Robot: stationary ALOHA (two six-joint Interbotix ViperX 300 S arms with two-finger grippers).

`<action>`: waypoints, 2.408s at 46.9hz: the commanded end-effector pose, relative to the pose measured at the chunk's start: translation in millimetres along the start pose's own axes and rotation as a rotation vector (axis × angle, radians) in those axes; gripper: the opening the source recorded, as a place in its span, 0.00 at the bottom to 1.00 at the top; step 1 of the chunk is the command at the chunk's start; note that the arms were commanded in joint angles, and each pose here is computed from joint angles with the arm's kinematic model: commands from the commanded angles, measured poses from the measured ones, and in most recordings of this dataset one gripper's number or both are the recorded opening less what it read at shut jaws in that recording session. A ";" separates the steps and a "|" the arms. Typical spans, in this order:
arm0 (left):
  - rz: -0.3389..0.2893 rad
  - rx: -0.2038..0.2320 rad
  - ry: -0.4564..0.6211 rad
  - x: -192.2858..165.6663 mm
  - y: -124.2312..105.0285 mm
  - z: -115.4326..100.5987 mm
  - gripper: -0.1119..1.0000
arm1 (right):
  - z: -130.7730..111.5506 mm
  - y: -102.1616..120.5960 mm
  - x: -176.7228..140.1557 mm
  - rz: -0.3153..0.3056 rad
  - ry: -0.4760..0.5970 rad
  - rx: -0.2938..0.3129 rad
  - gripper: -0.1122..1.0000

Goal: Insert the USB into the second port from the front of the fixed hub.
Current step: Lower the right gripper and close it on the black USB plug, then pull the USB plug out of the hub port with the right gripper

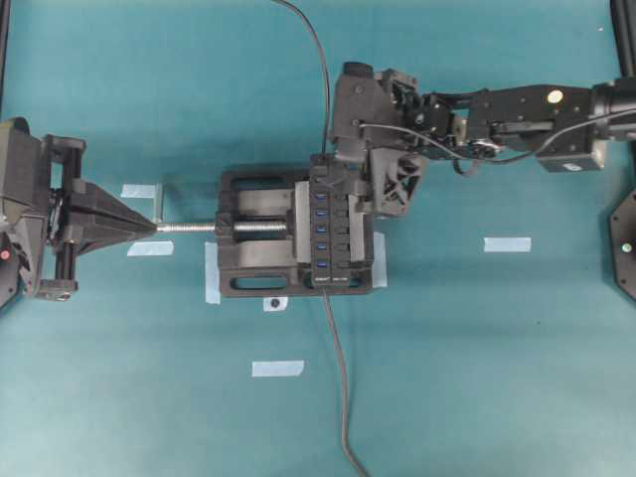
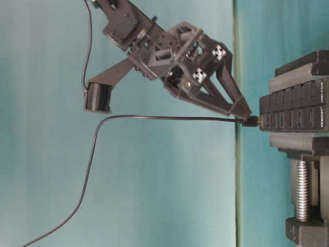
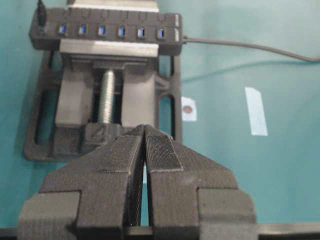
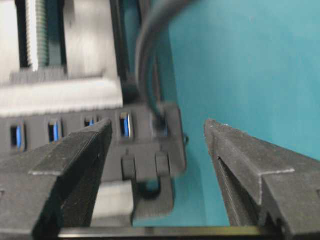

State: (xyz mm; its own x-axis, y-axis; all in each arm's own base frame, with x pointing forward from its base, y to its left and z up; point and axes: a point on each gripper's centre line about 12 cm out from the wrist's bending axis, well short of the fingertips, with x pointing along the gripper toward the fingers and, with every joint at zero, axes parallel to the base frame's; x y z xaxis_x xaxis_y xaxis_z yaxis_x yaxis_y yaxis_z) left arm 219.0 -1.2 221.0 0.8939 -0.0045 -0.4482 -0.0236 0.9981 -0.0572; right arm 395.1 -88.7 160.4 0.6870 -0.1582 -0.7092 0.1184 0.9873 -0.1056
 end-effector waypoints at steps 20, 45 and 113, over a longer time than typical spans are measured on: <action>-0.001 -0.005 -0.012 0.0 -0.3 4.1 0.12 | 14.8 -4.7 2.2 -0.011 -0.042 -0.006 0.81; -0.001 -0.005 -0.011 0.1 -0.2 3.5 0.12 | 14.8 -4.7 2.2 -0.011 -0.042 -0.005 0.51; 0.000 -0.005 -0.015 -1.0 0.1 3.8 0.12 | 45.2 6.0 -35.0 0.010 -0.097 -0.006 0.18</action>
State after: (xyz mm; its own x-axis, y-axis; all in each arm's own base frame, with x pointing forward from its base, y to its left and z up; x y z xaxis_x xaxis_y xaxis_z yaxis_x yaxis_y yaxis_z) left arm 217.9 -0.9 220.2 0.8939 -0.0033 -0.4482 -0.0271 0.9978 -0.0613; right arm 401.7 -81.8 187.5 0.7058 -0.1481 -0.6928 0.1069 0.9890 -0.1025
